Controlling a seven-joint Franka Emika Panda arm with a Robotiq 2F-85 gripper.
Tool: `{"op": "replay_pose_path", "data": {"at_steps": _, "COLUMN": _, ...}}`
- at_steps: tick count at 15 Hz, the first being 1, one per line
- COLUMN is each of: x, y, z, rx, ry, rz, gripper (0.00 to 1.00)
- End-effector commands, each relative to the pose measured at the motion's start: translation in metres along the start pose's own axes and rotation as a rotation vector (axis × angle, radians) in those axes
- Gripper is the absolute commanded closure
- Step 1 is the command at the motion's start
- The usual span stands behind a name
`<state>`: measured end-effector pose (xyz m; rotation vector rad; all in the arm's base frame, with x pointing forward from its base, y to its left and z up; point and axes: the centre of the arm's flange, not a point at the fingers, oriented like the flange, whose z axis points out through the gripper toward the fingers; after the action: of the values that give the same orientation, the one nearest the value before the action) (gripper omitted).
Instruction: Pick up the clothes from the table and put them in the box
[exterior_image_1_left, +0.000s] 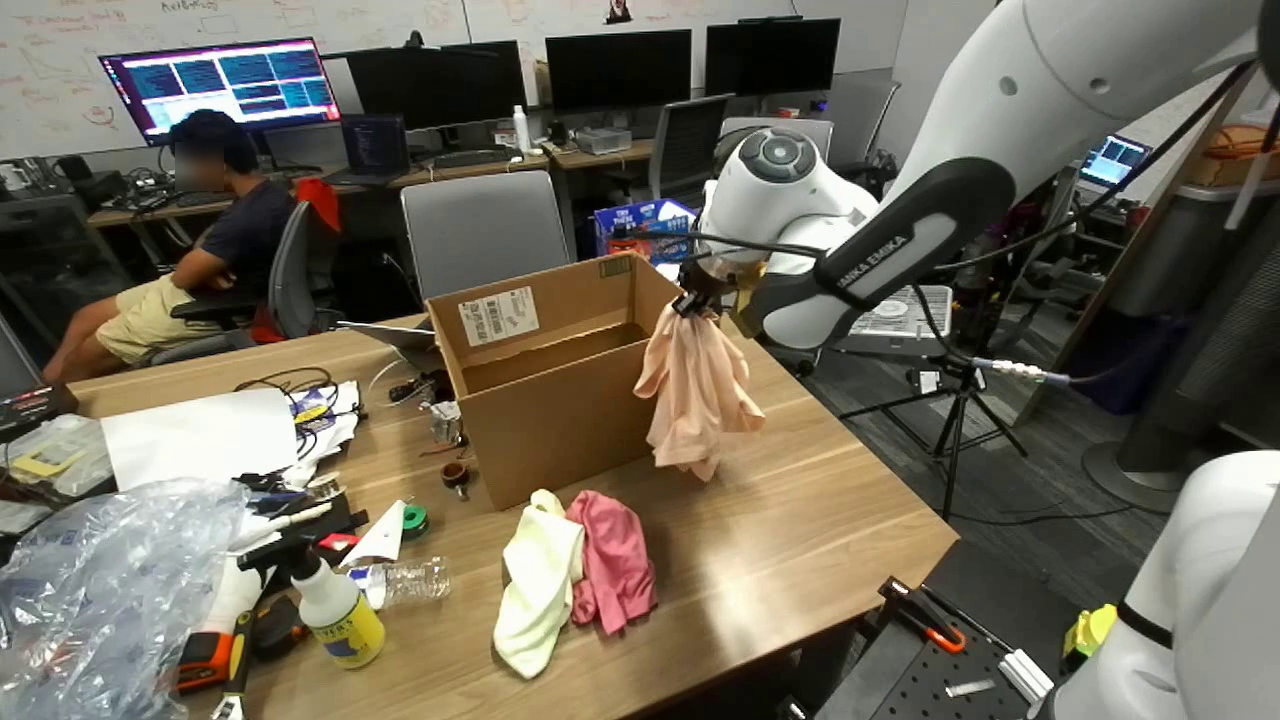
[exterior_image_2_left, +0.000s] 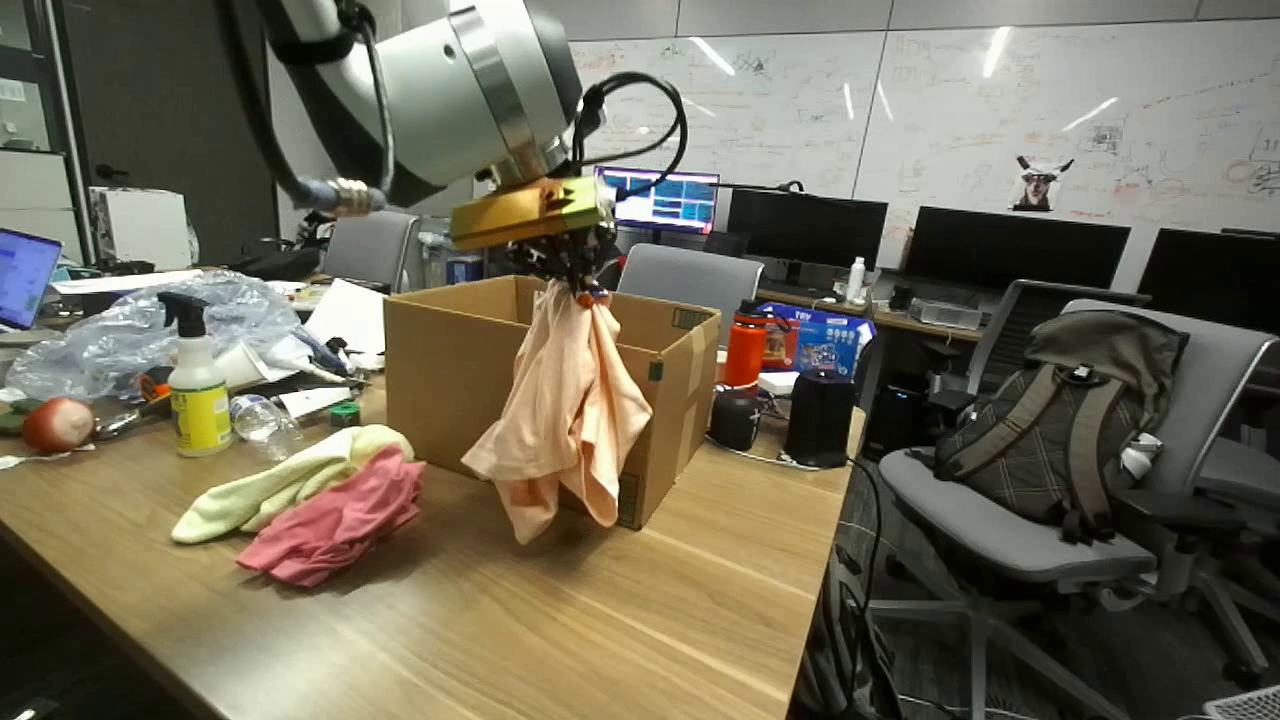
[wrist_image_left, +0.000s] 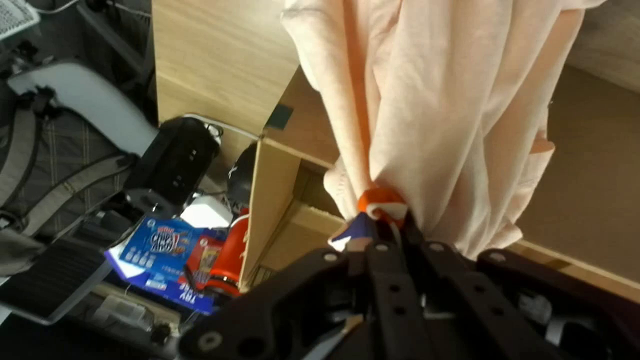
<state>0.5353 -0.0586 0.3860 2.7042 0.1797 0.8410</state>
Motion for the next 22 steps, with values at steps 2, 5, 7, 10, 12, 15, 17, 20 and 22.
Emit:
{"op": "replay_pose_path", "data": {"at_steps": 2, "x": 0.048, "y": 0.013, "z": -0.065, "rx": -0.067, "ry": 0.145, "rz": 0.002, "gripper": 0.98}}
{"op": "replay_pose_path", "data": {"at_steps": 5, "x": 0.083, "y": 0.023, "z": -0.094, "rx": -0.078, "ry": 0.191, "rz": -0.003, "gripper": 0.98}}
{"op": "replay_pose_path", "data": {"at_steps": 7, "x": 0.107, "y": 0.026, "z": -0.111, "rx": -0.083, "ry": 0.198, "rz": -0.012, "gripper": 0.98}}
{"op": "replay_pose_path", "data": {"at_steps": 10, "x": 0.143, "y": 0.027, "z": -0.131, "rx": -0.088, "ry": 0.201, "rz": -0.014, "gripper": 0.98}}
{"op": "replay_pose_path", "data": {"at_steps": 12, "x": 0.168, "y": 0.024, "z": -0.146, "rx": -0.089, "ry": 0.197, "rz": -0.018, "gripper": 0.98}}
{"op": "replay_pose_path", "data": {"at_steps": 15, "x": 0.204, "y": 0.024, "z": -0.168, "rx": -0.106, "ry": 0.199, "rz": -0.014, "gripper": 0.98}}
{"op": "replay_pose_path", "data": {"at_steps": 17, "x": 0.221, "y": 0.023, "z": -0.177, "rx": -0.117, "ry": 0.206, "rz": -0.006, "gripper": 0.98}}
{"op": "replay_pose_path", "data": {"at_steps": 20, "x": 0.244, "y": 0.028, "z": -0.184, "rx": -0.136, "ry": 0.21, "rz": 0.01, "gripper": 0.98}}
{"op": "replay_pose_path", "data": {"at_steps": 22, "x": 0.257, "y": 0.032, "z": -0.182, "rx": -0.133, "ry": 0.195, "rz": 0.018, "gripper": 0.98}}
